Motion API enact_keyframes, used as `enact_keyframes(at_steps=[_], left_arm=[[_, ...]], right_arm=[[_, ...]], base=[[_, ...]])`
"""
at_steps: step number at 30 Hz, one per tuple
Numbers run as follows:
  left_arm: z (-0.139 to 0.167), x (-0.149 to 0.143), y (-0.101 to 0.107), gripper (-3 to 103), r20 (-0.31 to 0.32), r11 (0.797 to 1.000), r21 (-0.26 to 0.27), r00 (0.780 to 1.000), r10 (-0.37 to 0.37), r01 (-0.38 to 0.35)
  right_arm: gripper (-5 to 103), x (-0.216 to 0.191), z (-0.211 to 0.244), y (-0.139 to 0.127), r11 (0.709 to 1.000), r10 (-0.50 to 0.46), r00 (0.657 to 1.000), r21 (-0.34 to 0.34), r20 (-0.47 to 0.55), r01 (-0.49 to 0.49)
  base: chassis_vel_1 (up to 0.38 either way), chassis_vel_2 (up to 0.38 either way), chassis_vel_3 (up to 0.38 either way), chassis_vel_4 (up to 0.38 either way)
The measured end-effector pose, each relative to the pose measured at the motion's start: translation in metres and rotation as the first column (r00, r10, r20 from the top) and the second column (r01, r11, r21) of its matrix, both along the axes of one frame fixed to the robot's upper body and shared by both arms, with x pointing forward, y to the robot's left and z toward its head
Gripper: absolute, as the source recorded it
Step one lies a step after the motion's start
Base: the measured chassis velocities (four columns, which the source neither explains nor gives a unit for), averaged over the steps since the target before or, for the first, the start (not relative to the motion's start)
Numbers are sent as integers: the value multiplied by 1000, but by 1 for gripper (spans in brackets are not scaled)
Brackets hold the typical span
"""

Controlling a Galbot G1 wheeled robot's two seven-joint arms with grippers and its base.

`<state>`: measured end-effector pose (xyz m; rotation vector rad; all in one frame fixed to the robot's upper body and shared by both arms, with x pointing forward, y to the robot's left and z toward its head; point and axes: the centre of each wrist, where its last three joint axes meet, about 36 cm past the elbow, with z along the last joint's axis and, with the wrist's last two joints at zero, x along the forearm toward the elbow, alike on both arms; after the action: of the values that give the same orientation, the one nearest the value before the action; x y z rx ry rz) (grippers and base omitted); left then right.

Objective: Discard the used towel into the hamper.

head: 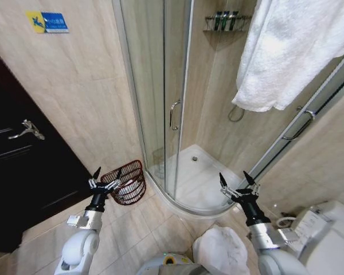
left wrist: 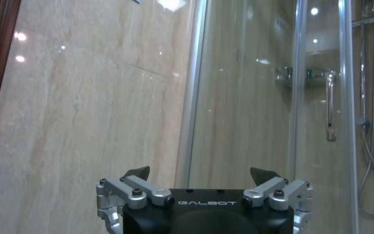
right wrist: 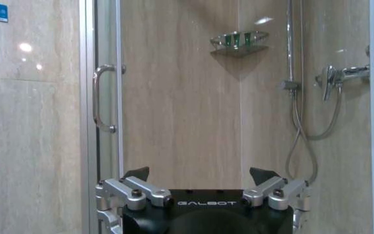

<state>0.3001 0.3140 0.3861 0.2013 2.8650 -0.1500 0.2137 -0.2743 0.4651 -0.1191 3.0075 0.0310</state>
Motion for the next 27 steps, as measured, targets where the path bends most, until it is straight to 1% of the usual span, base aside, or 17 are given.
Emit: enact_keyframes(at_steps=[12, 27], left_arm=[[-2, 0, 0, 100, -5, 1000, 0, 1000, 0, 0], [-4, -1, 1, 100, -9, 1000, -1, 1000, 3, -3]], right_arm=[[100, 0, -1, 1, 1000, -1, 1000, 2, -2, 1], [100, 0, -3, 1, 1000, -2, 1000, 4, -5, 2]], base=[[94, -89, -86, 87], [61, -59, -64, 69]])
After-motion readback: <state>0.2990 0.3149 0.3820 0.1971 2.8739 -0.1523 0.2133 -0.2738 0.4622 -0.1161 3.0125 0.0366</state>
